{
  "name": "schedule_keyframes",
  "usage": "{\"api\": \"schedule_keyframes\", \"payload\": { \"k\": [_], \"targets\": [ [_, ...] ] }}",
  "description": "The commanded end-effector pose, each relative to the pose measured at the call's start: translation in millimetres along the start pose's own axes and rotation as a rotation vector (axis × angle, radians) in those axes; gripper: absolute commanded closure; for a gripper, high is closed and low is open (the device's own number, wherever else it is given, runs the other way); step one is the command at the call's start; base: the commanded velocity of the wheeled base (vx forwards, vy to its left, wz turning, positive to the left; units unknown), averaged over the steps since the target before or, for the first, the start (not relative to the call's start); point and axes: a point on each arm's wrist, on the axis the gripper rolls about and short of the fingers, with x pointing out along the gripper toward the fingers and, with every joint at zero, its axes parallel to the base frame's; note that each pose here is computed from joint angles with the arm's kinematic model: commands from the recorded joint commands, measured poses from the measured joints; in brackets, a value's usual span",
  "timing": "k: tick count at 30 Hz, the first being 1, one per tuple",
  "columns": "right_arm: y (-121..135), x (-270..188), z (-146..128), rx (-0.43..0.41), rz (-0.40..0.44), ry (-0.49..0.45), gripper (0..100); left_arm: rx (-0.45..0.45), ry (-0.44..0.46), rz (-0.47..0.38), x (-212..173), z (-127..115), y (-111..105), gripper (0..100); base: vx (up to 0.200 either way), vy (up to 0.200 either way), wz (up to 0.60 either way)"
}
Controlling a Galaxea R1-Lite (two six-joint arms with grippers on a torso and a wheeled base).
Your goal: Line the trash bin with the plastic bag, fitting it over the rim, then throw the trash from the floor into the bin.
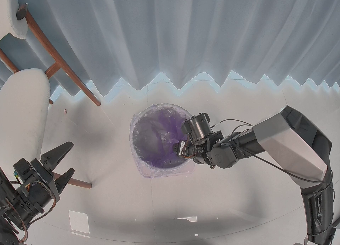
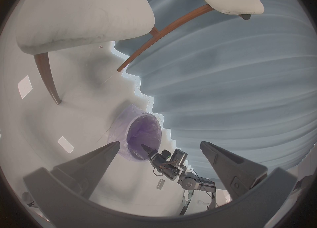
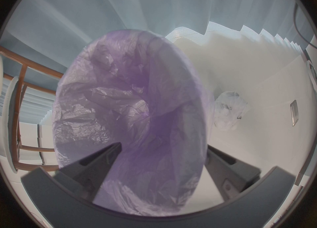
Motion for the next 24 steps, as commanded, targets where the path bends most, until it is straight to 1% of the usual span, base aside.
{"api": "schedule_keyframes", "payload": {
  "k": [1,5,10,15,24],
  "targets": [
    [0.2,11.2,-5.3,-0.004,-0.015,0.013,100,-0.001,0.001,0.004,-4.2,-1.0,2.5,0,0.000,0.000,0.00],
    [-0.3,9.5,-6.6,-0.005,-0.025,0.027,100,0.000,-0.003,0.008,-4.2,-0.5,2.9,0,0.000,0.000,0.00],
    [-1.6,-5.8,-0.4,0.006,-0.020,0.020,100,-0.011,-0.070,0.042,-4.3,8.9,7.7,0,0.000,0.000,0.00],
    [-6.5,-36.8,8.5,0.002,-0.012,0.008,100,-0.006,-0.087,0.041,-5.9,10.9,7.6,0,0.000,0.000,0.00],
    [-24.1,-101.9,11.6,-0.027,0.004,0.009,100,-0.003,-0.083,0.016,-8.6,10.6,4.7,0,0.000,0.000,0.00]
  ]
}}
